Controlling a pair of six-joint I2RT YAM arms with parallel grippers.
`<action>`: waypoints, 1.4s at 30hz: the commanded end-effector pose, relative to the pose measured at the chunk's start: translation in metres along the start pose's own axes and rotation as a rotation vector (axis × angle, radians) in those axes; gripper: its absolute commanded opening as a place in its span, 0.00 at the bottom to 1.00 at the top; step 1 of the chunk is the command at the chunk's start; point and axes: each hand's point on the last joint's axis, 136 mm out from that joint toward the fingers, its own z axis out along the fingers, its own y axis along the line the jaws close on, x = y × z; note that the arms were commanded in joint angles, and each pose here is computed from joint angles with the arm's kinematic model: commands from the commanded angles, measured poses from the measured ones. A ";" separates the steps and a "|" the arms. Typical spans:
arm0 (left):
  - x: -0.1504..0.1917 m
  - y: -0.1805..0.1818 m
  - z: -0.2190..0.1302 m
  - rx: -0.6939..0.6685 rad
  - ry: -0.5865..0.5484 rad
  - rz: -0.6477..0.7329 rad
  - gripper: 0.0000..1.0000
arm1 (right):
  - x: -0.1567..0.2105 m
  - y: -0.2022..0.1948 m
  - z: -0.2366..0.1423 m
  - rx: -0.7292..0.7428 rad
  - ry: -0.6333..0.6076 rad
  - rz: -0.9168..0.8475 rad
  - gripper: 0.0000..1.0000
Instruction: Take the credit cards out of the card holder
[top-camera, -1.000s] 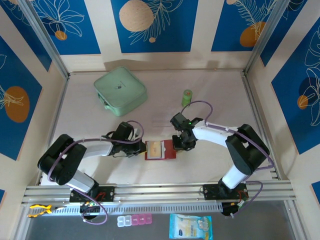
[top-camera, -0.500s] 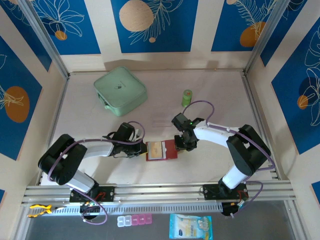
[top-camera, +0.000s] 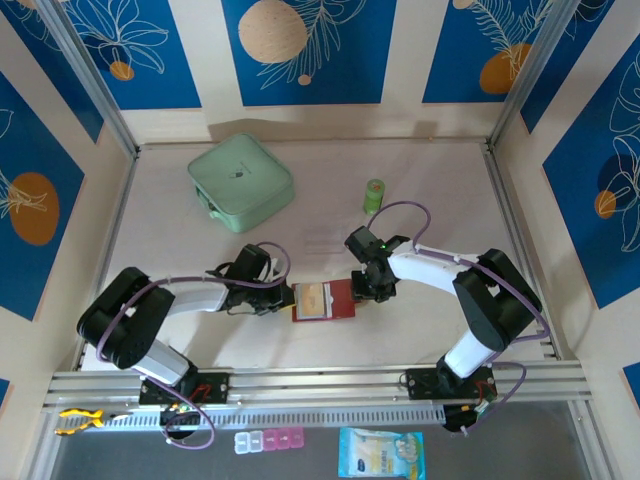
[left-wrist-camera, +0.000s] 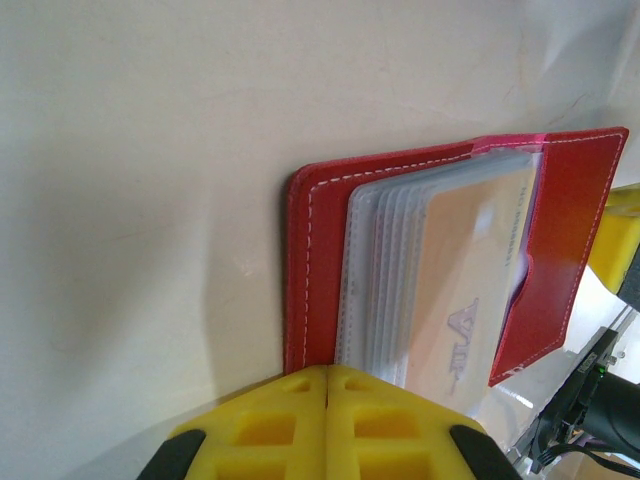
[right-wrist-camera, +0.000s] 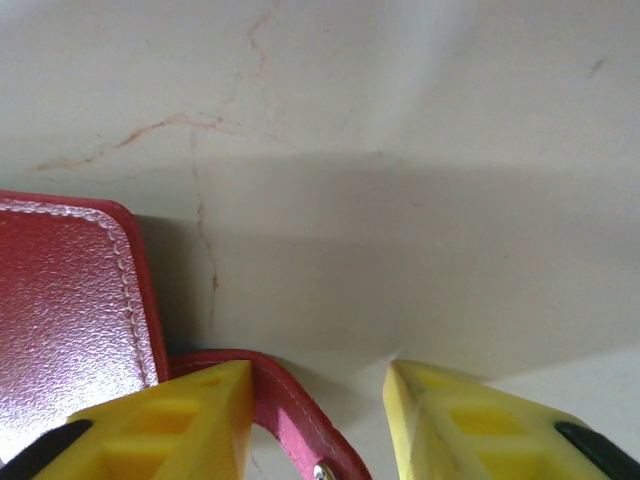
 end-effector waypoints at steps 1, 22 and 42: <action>0.025 0.034 0.004 -0.135 0.076 -0.053 0.00 | 0.013 -0.032 0.006 0.139 0.055 0.019 0.46; 0.021 0.021 0.002 -0.074 0.059 -0.044 0.00 | -0.010 0.021 -0.097 0.033 -0.122 -0.017 0.51; 0.023 0.023 0.001 -0.081 0.060 -0.050 0.00 | 0.013 0.046 -0.012 0.097 0.094 -0.032 0.69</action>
